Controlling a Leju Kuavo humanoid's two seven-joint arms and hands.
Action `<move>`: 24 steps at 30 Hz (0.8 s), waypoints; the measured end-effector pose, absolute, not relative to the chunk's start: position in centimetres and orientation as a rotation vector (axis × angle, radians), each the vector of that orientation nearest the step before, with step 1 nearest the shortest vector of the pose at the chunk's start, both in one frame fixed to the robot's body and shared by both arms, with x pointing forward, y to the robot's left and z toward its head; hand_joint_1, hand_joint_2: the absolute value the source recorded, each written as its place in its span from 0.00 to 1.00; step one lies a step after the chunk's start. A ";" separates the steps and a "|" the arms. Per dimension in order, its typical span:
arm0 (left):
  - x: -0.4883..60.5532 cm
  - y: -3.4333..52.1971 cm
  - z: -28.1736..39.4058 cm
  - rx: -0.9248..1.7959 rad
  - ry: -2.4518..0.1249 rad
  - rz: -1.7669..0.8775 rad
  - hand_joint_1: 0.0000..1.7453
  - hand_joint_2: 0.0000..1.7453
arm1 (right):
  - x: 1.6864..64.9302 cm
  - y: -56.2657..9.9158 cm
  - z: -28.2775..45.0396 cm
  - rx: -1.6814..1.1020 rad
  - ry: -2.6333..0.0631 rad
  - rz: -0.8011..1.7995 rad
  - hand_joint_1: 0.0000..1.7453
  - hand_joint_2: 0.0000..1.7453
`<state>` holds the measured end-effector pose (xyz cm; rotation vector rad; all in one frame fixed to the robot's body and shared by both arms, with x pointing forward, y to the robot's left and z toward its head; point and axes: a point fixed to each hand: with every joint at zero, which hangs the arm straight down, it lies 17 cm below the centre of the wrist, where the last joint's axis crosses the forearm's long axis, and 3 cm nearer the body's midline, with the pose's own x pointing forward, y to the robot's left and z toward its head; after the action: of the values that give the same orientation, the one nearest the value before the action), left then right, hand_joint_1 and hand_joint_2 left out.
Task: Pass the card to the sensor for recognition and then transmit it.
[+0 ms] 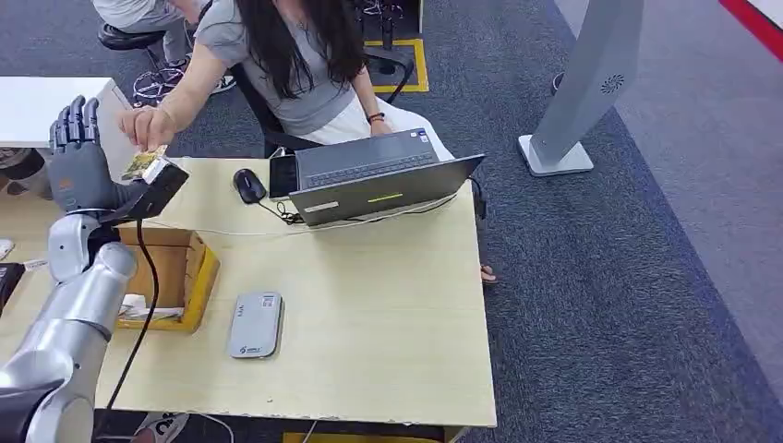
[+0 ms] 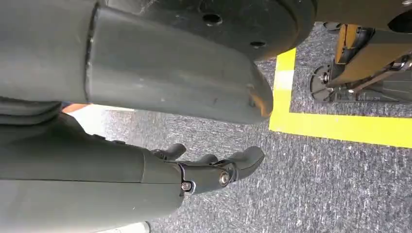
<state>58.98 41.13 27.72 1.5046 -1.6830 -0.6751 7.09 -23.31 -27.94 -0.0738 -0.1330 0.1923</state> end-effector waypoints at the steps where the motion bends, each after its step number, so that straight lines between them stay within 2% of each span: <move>1: 58.9 41.2 27.4 1.505 -1.677 -0.682 1.00 1.00 | 7.1 -23.3 -27.9 -0.074 -0.134 0.196 0.00 0.00; 24: 57.4 42.0 23.2 1.474 -1.633 -0.770 1.00 1.00 | 6.9 -22.6 -27.9 -0.064 -0.149 0.250 0.00 0.00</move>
<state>57.45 41.99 23.22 1.4743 -1.6331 -0.7700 6.91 -22.62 -27.90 -0.0644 -0.1489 0.2505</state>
